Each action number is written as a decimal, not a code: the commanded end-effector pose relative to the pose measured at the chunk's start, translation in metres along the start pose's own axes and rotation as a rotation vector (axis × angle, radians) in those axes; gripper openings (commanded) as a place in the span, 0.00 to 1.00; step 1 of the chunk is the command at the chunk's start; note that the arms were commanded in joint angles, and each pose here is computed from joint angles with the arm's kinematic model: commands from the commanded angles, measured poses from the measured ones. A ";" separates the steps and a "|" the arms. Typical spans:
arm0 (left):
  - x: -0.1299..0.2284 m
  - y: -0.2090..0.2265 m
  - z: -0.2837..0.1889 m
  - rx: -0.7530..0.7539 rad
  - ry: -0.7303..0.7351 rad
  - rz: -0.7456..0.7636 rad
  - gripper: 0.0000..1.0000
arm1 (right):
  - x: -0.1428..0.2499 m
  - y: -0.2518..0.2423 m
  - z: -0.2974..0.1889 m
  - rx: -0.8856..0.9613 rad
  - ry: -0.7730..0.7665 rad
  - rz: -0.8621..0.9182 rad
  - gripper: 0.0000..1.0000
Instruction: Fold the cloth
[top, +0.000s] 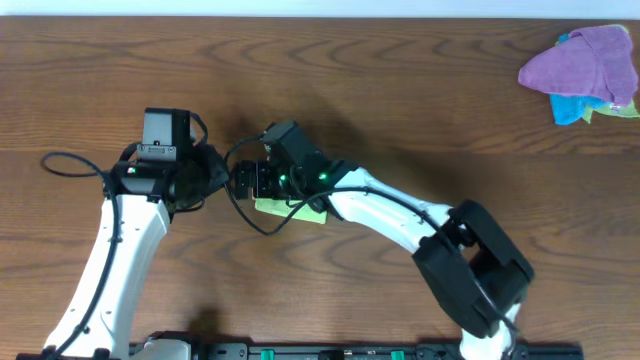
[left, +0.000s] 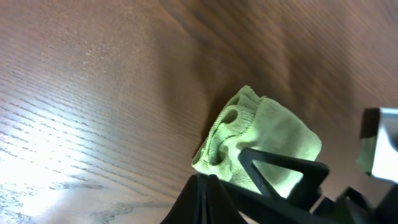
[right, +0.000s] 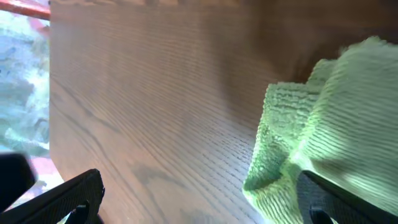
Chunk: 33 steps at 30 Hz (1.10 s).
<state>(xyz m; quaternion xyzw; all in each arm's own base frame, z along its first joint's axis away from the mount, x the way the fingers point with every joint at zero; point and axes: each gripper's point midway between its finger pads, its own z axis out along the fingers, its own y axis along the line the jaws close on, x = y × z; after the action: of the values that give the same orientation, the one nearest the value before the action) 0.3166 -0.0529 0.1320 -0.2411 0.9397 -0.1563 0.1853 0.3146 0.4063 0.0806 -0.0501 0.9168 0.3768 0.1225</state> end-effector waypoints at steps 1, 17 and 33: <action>-0.014 -0.013 -0.021 0.044 -0.064 0.021 0.06 | -0.027 0.025 -0.042 -0.034 -0.090 -0.087 0.99; -0.016 -0.022 -0.051 0.101 -0.140 0.007 0.11 | -0.034 -0.049 -0.263 0.577 -0.319 -0.332 0.99; -0.006 -0.031 -0.054 0.158 -0.092 -0.024 0.11 | 0.077 -0.146 -0.337 0.595 -0.631 -0.015 0.99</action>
<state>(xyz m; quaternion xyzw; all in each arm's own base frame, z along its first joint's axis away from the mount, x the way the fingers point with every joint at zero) 0.3092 -0.0602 0.1804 -0.2488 0.9160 -0.2057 0.2384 0.2089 0.0876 0.1956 0.0263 0.9211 0.0914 0.3775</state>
